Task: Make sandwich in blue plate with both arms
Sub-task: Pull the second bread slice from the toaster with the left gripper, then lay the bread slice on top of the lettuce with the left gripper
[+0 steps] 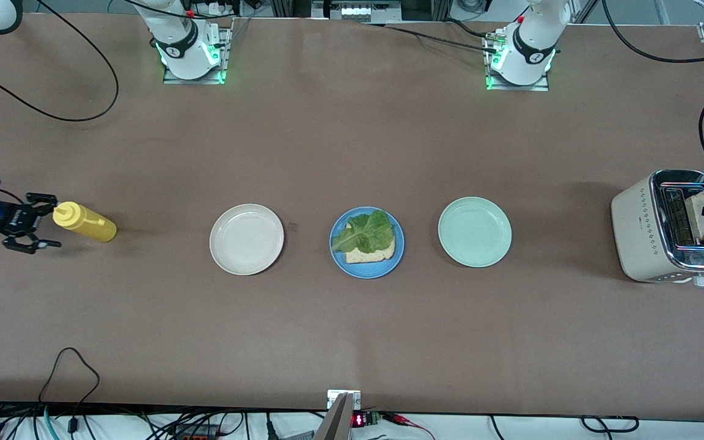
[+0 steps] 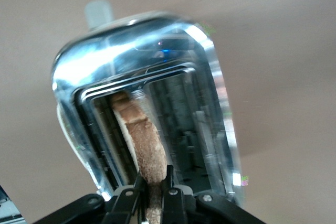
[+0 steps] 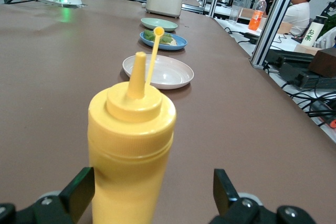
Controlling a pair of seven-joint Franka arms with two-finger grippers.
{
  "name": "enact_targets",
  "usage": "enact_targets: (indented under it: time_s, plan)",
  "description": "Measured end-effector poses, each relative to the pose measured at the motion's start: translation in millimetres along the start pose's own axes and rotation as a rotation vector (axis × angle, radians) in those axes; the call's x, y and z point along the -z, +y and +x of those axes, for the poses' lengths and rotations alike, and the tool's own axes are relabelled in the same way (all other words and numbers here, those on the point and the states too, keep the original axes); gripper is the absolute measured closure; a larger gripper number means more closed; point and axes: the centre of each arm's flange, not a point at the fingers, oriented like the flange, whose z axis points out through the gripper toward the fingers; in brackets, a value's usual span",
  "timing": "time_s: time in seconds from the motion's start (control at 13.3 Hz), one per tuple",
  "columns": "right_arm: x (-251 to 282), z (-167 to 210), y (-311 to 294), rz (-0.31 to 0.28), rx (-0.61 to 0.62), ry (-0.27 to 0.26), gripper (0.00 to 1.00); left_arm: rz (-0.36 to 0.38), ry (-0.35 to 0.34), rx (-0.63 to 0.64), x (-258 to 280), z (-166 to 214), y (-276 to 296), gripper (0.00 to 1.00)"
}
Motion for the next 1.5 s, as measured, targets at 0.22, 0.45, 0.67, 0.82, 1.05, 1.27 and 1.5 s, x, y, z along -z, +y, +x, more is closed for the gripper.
enact_targets:
  time_s: [0.22, 0.45, 0.67, 0.82, 1.05, 1.27, 1.5]
  plan:
    - [23.5, 0.2, -6.2, -0.010, -0.030, -0.034, 0.00, -0.043, -0.039, -0.018, 70.0, 16.4, 64.6, 0.87]
    - [64.5, 42.7, 6.4, -0.010, -0.093, -0.136, 0.00, -0.091, -0.037, -0.035, 128.7, 39.8, 160.3, 0.91]
    - [107.7, 133.3, 28.7, -0.017, -0.160, -0.287, 0.00, -0.152, -0.021, 0.047, 151.3, 56.9, 237.0, 0.91]
    - [116.5, 212.3, 48.8, -0.027, -0.207, -0.390, 0.00, -0.266, -0.025, 0.096, 153.8, 66.5, 278.7, 0.91]
    - [87.6, 327.1, 79.5, -0.024, -0.282, -0.550, 0.00, -0.390, -0.015, 0.129, 138.9, 100.5, 344.1, 0.91]
    - [22.2, 443.4, 96.1, -0.051, -0.419, -0.746, 0.00, -0.500, -0.034, 0.096, 102.3, 137.1, 410.4, 0.91]
    - [-61.0, 539.6, 85.1, -0.140, -0.602, -0.906, 0.00, -0.629, -0.066, 0.106, 46.2, 173.7, 439.7, 0.91]
